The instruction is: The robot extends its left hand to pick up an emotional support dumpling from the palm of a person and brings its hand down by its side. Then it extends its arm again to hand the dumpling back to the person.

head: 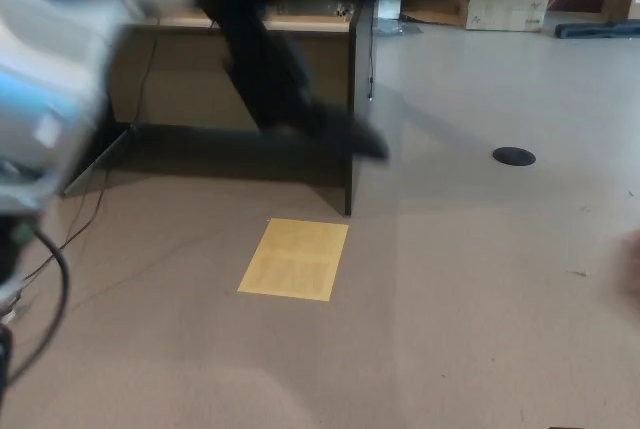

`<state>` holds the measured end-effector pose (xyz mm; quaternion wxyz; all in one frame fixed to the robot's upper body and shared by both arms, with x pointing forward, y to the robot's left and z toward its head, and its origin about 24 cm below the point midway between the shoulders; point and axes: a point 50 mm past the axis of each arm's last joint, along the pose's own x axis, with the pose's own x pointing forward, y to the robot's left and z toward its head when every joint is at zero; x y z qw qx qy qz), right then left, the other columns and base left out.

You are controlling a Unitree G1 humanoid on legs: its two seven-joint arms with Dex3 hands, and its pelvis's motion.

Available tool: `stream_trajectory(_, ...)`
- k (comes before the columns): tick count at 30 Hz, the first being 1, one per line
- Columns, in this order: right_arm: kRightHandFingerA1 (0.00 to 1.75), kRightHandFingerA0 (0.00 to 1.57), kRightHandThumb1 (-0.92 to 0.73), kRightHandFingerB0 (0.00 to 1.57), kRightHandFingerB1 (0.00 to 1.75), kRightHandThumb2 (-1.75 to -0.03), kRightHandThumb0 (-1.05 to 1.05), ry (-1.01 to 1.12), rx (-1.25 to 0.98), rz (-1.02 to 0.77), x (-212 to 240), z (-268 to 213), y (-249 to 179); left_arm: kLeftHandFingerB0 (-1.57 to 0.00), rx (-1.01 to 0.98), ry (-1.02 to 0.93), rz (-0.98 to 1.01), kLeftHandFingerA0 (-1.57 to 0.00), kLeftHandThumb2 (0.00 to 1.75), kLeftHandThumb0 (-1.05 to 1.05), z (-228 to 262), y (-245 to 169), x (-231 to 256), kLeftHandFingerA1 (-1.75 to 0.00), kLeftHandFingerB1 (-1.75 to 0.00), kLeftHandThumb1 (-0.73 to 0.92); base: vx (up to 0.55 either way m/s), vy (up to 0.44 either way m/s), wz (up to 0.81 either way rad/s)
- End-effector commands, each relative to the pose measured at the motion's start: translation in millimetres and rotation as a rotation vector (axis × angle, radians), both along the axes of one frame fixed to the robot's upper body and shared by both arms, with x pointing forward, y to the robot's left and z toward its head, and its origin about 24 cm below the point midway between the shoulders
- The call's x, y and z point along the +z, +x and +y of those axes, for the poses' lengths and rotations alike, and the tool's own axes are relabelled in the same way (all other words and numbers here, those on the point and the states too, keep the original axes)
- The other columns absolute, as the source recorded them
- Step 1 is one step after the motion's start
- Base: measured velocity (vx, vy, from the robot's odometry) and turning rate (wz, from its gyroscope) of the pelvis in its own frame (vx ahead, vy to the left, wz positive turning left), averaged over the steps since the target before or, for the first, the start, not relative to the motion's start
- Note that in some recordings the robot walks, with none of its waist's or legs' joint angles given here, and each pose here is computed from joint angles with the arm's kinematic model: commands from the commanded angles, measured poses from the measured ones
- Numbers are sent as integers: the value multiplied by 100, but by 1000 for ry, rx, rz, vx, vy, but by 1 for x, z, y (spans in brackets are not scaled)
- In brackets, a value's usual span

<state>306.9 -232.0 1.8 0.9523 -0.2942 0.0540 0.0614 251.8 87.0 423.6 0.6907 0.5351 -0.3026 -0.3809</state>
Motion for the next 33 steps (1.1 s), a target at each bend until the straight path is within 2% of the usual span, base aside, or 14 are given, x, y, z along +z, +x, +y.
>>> stream_trajectory(1, 53, 90, -60, 76, 47, -59, -40, -2, -13, -15, -2, -4, -4, 0, 23, -94, 34, -1, 79, -66, 40, -20, 37, -16, -6, 39, 0, 0, 0)
stream_trajectory(10, 54, 92, -60, 77, 47, -59, -40, 2, -11, -19, -4, -4, -6, 0, 98, -202, -31, -4, 83, -71, 86, -31, 44, -18, 0, 44, 0, 0, 0)
stream_trajectory(11, 52, 88, -60, 75, 46, -59, -39, 6, -13, -12, -6, -4, -8, 0, 110, -260, 5, 0, 70, -70, 104, -26, 25, -21, -10, 31, 0, 0, 0)
stream_trajectory(14, 51, 86, -60, 74, 46, -59, -39, 9, -10, 4, -12, -5, -14, 0, 165, -373, 87, 0, 56, -71, 139, -23, -24, -26, -17, 41, 0, 0, 0)
stream_trajectory(15, 49, 82, -59, 71, 44, -58, -37, 13, -15, 10, -15, -4, -16, -2, 193, -416, 134, -7, 65, -60, 151, -17, -57, -40, -15, 33, 0, 0, 0)
stream_trajectory(19, 49, 82, -59, 71, 44, -58, -37, 20, -23, 18, -18, -4, -19, -2, 260, -477, 193, -7, 65, -60, 169, -19, -104, -40, -15, 33, 0, 0, 0)
stream_trajectory(20, 49, 82, -58, 64, 41, -58, -37, 45, -37, 23, -21, -2, -21, -7, 422, -624, 324, -14, 63, -52, 198, -13, -202, -40, -25, 37, 0, 0, 0)
stream_trajectory(21, 49, 82, -58, 64, 41, -58, -37, 45, -37, 23, -21, -2, -21, -7, 422, -624, 324, -14, 63, -52, 198, -13, -202, -40, -25, 37, 0, 0, 0)
stream_trajectory(22, 49, 83, -58, 61, 40, -58, -36, 54, -44, 21, -22, -1, -22, 0, 542, -690, 387, -7, 84, -24, 212, -16, -250, -50, -47, 30, 0, 0, 0)
stream_trajectory(25, 49, 83, -58, 60, 40, -58, -37, 69, -59, 17, -25, -1, -25, 0, 752, -763, 487, -7, 85, -24, 226, -29, -319, -49, -46, 32, 0, 0, 2)
stream_trajectory(29, 49, 83, -58, 60, 40, -58, -37, 72, -63, 18, -25, -1, -26, 0, 782, -770, 498, -7, 85, -24, 228, -32, -327, -49, -46, 32, 0, 0, 0)
stream_trajectory(30, 61, 75, -49, 53, 51, -76, -43, 76, -73, 25, -29, -2, -31, -20, 940, -804, 525, -28, 54, -45, 240, -42, -370, -39, -28, 47, 0, 0, 0)
stream_trajectory(31, 61, 76, -48, 53, 51, -77, -43, 77, -75, 25, -30, -2, -32, -7, 1003, -807, 531, -14, 86, -24, 242, -48, -385, -52, -48, 30, 0, 0, 0)
stream_trajectory(33, 61, 76, -48, 53, 51, -77, -43, 76, -76, 24, -31, -2, -33, -7, 1047, -805, 530, -14, 86, -24, 244, -53, -395, -52, -48, 30, 0, 0, 0)
